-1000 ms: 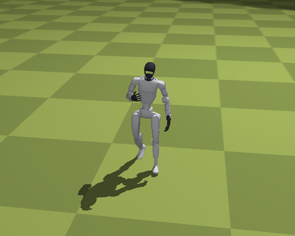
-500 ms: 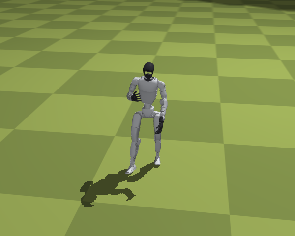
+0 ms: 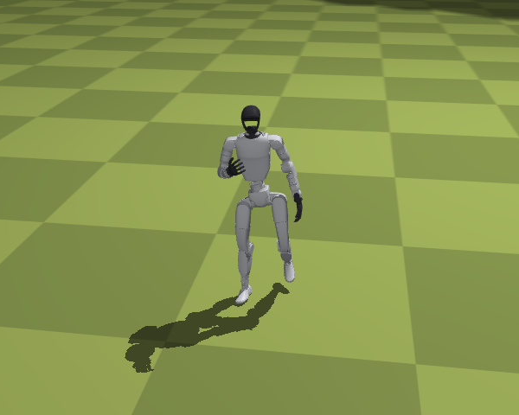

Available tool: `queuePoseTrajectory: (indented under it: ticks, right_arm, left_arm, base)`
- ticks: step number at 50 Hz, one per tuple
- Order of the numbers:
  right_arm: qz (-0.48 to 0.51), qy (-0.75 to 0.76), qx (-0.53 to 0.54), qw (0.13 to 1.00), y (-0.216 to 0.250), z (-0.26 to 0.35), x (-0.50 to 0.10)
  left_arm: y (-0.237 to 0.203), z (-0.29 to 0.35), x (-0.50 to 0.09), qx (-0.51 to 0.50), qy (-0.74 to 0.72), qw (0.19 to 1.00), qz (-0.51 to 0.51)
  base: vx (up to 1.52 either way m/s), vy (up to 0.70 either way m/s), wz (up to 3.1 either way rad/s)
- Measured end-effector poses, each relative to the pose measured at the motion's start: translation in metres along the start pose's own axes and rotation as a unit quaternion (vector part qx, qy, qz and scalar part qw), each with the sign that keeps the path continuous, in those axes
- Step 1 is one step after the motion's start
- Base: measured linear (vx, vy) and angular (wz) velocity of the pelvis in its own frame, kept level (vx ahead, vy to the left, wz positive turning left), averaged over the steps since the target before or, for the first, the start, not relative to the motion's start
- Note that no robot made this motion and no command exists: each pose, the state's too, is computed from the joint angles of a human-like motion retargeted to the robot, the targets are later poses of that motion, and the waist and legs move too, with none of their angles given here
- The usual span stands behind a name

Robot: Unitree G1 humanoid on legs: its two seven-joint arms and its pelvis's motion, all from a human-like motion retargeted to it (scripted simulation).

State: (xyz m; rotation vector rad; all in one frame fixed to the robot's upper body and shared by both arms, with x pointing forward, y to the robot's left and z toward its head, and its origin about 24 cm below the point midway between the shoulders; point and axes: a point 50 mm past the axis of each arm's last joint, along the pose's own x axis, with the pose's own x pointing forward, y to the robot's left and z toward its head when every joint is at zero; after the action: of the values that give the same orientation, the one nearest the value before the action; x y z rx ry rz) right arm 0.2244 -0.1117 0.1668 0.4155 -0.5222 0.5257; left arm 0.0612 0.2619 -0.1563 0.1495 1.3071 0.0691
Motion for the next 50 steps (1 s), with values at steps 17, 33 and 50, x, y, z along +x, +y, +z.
queuePoseTrajectory:
  ticks: [17,33,50]
  right_arm:
    - [0.027,-0.034,-0.029,0.999,0.000,0.013,0.014]
    - [0.051,-0.070,-0.022,0.996,0.014,0.019,0.023]
    - [0.039,-0.041,0.006,0.998,0.015,0.008,0.014]
  left_arm:
    - [-0.044,-0.056,-0.007,-0.073,0.065,0.992,-0.080]
    - [-0.034,-0.073,-0.012,-0.138,0.070,0.987,-0.048]
    - [0.014,0.019,0.003,-0.075,-0.013,0.996,0.041]
  base:
    - [0.28,-0.06,-0.31]
    - [0.36,0.08,-0.41]
    - [0.36,0.22,-0.15]
